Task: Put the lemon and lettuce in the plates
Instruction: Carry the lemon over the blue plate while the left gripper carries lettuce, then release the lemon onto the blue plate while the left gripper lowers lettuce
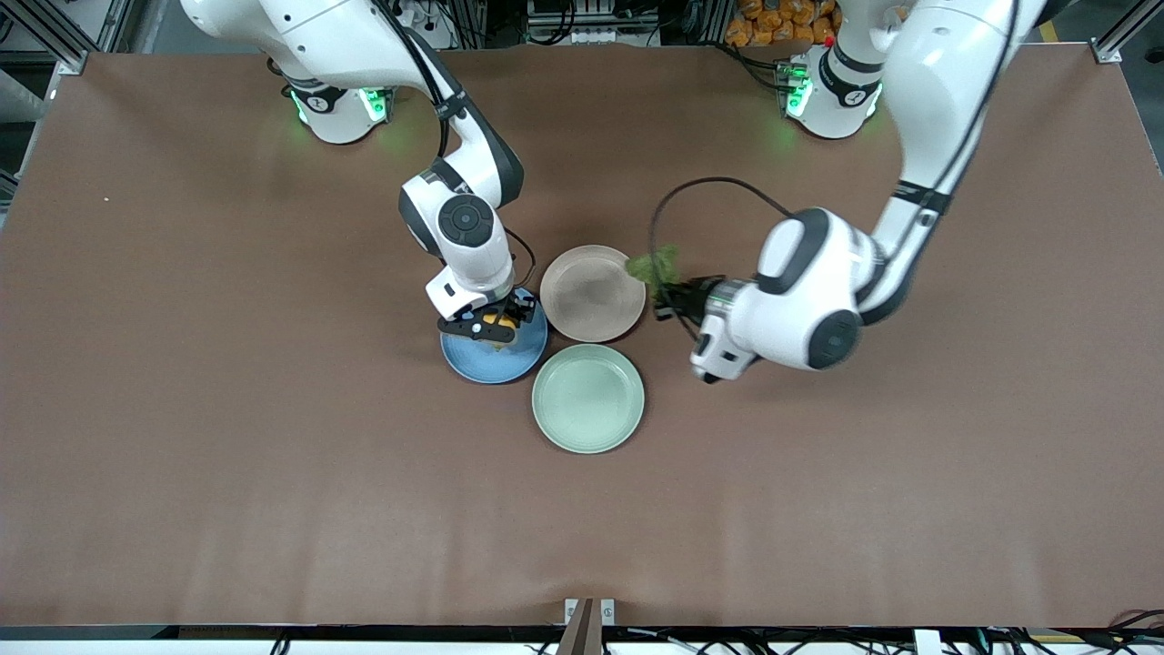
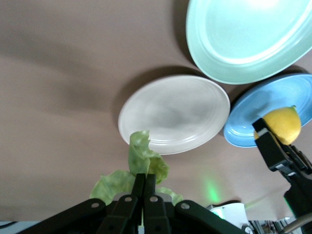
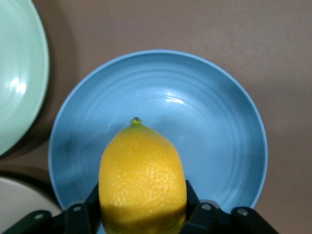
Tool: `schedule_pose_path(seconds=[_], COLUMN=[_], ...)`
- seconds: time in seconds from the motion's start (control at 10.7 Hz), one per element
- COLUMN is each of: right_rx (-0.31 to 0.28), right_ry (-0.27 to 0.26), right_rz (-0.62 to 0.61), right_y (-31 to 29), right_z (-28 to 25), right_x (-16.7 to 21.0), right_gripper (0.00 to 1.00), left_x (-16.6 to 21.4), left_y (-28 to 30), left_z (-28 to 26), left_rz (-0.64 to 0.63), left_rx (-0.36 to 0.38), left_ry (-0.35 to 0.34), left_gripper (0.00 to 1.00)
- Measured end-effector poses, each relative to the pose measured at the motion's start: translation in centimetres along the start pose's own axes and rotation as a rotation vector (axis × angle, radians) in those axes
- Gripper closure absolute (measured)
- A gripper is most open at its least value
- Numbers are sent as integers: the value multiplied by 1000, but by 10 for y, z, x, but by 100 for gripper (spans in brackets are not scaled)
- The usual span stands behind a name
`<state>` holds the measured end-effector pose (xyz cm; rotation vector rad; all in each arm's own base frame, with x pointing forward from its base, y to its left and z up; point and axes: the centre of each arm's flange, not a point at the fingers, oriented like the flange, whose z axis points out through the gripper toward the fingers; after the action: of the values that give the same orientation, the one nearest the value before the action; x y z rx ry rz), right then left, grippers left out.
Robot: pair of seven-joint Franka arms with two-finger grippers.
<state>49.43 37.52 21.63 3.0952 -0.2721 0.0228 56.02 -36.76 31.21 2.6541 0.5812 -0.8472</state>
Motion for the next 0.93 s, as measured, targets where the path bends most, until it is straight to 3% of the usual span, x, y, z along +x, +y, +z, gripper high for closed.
schedule_pose_path(seconds=[0.19, 0.28, 0.56, 0.75, 0.93], right_rx=[-4, -28, -108, -94, -66], right_ry=[6, 2, -39, -42, -16], right_rz=[13, 39, 72, 31, 0], right_y=[4, 12, 58, 106, 156], right_z=[-9, -33, -186, -254, -286], right_x=[9, 27, 96, 131, 159], right_gripper=[1, 0, 0, 0, 0], left_x=[-10, -12, -20, -8, 8], left_y=[20, 27, 45, 44, 39], left_z=[34, 52, 100, 114, 134], left_rz=[-42, -62, -86, -100, -121], left_rx=[-9, -11, -19, -35, -34], left_ry=[6, 10, 30, 43, 64], left_gripper=[98, 98, 98, 98, 98])
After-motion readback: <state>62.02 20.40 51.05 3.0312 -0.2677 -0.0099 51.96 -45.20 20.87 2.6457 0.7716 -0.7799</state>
